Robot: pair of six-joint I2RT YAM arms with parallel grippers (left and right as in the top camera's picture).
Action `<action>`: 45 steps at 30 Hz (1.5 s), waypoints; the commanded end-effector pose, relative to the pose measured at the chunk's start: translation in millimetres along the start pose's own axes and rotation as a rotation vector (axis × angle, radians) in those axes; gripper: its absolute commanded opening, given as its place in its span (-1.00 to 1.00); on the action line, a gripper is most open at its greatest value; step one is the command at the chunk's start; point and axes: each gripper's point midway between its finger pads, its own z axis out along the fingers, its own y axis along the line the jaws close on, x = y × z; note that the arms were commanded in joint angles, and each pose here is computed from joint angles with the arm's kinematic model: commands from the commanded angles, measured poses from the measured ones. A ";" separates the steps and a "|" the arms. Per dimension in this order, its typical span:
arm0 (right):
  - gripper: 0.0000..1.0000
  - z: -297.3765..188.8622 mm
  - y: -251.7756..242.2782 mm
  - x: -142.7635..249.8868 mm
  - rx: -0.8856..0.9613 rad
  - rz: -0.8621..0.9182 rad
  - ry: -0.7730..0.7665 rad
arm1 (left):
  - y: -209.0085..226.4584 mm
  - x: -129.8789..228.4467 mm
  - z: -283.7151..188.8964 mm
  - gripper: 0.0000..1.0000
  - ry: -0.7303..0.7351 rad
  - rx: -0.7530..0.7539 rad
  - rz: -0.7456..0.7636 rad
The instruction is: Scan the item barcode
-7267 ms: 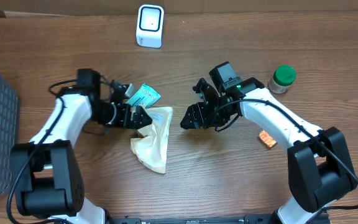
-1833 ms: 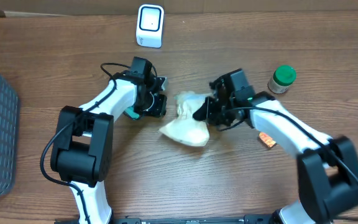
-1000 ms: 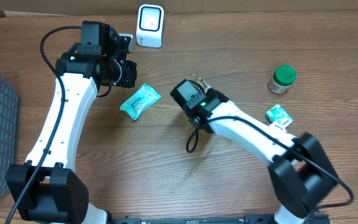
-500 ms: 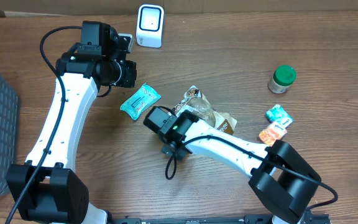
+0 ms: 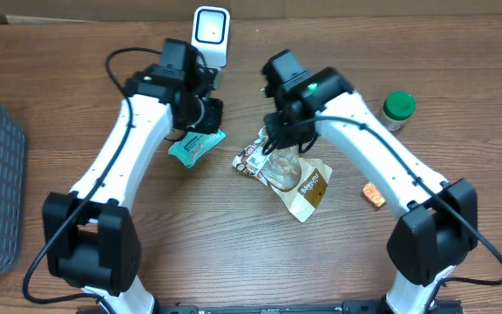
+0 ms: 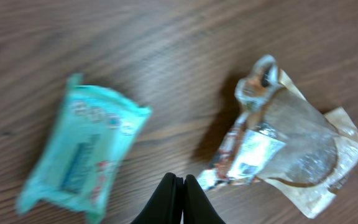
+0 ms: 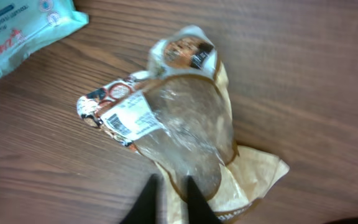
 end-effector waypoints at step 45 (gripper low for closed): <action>-0.79 98.3 -76.9 46.4 -0.035 0.556 0.102 | -61.4 40.4 114.2 -0.81 0.204 0.101 0.012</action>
